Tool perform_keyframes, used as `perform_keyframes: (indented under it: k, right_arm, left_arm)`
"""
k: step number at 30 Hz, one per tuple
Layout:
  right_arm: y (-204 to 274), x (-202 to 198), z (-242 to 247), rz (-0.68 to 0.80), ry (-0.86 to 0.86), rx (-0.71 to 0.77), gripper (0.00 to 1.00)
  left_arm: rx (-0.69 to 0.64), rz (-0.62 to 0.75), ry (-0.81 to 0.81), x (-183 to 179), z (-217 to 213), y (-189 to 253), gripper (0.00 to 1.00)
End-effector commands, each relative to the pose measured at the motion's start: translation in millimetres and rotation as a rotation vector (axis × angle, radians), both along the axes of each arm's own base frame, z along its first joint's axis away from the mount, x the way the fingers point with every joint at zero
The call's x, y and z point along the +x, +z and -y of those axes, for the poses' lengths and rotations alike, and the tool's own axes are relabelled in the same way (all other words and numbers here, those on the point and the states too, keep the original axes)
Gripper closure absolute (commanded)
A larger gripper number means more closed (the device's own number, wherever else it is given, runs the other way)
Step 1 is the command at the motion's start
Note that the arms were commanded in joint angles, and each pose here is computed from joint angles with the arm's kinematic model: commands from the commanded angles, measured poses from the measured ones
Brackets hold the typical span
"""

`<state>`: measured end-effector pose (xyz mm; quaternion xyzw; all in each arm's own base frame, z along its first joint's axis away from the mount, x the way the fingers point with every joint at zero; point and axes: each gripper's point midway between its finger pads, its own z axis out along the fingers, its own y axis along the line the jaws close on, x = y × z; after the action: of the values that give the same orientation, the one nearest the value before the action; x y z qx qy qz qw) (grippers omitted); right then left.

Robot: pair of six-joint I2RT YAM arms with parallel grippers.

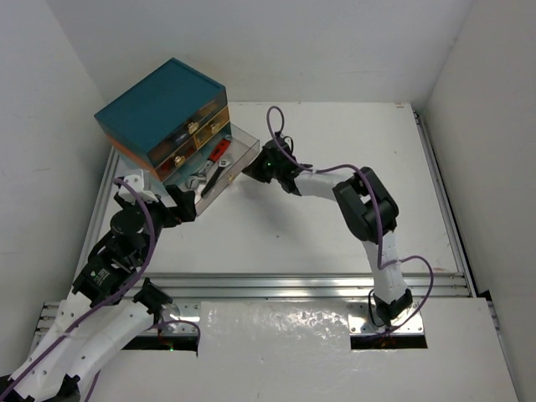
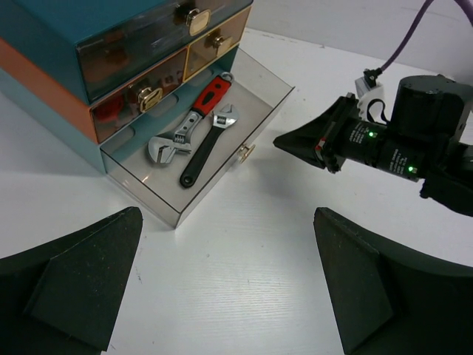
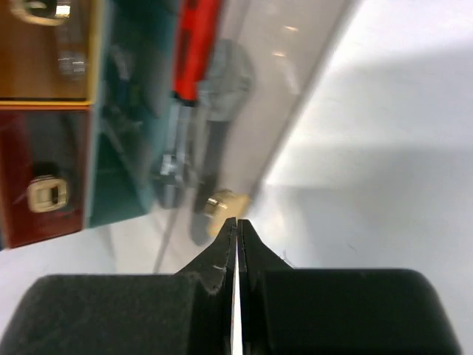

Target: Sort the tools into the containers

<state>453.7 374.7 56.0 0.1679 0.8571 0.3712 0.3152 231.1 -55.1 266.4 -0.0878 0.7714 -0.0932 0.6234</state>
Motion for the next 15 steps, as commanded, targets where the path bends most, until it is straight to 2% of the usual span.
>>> perform_keyframes:
  k: [1,5,7,15]
  right_arm:
    - [27.0,14.0,-33.7,0.136,0.108,0.145,1.00]
    - [33.6,24.7,-60.5,0.173,0.174,0.251,1.00]
    - [19.4,28.7,-65.7,0.144,0.176,0.267,1.00]
    - [29.2,53.2,-100.2,0.216,0.247,0.381,0.99]
  left_arm:
    - [-0.014,0.031,0.002,4.3,0.6,7.0,0.00]
    - [-0.013,0.028,-0.001,4.7,1.4,6.3,0.00]
    - [-0.010,0.026,-0.004,5.1,2.1,5.9,0.00]
    - [-0.006,0.022,-0.023,6.8,6.1,5.0,0.00]
